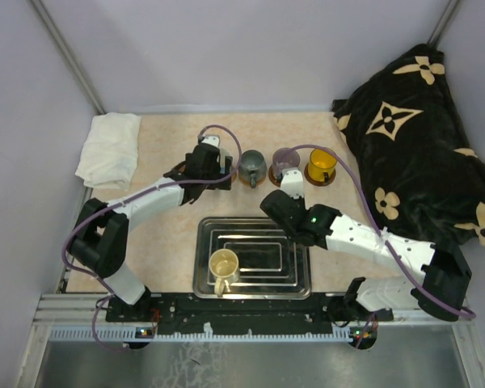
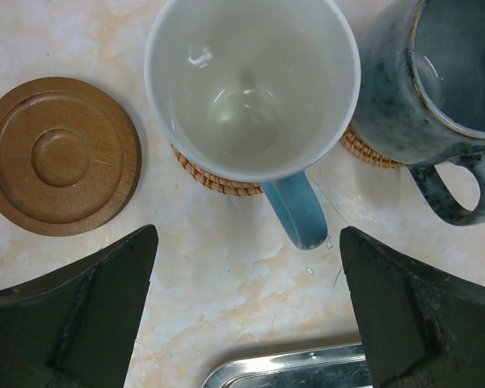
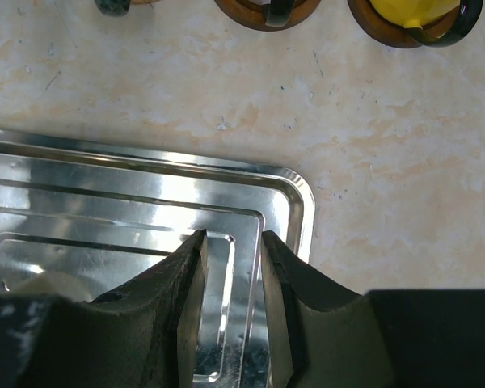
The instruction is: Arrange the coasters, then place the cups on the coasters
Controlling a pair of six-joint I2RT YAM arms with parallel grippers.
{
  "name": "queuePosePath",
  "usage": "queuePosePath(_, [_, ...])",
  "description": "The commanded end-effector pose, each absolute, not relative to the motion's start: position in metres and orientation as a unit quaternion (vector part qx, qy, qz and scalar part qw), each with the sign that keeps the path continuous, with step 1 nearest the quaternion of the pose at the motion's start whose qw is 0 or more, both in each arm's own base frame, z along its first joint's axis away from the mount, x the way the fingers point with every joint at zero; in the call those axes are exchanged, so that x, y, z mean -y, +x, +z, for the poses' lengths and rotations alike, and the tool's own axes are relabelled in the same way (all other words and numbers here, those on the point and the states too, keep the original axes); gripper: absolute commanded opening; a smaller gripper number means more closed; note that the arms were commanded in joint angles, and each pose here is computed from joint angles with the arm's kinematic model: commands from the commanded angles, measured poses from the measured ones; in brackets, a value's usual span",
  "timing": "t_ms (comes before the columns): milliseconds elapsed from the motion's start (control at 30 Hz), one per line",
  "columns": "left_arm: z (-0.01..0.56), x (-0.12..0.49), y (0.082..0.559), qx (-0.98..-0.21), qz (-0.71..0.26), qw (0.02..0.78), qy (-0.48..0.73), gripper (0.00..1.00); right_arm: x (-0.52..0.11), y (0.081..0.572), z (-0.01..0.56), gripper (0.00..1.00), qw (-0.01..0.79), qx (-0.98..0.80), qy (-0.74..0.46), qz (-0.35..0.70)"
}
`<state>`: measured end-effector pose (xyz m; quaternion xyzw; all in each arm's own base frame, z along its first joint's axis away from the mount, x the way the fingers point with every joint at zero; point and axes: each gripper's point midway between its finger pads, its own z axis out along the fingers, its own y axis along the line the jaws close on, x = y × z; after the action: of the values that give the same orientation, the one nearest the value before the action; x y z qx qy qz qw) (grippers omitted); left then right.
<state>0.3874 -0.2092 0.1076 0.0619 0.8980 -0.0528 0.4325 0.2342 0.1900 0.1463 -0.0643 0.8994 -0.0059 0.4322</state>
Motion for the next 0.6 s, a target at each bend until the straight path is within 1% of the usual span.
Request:
queuePosePath(0, [0.119,0.213,0.4,-0.89,-0.048,0.451,0.042,1.0,-0.196,0.237,0.154,0.34,0.446,-0.893,-0.052,0.006])
queuePosePath(567, [0.117,0.202,0.4,-0.89,-0.022,0.453,0.032,1.0,-0.195,0.237,0.148,0.34,0.44,-0.896,-0.056,-0.002])
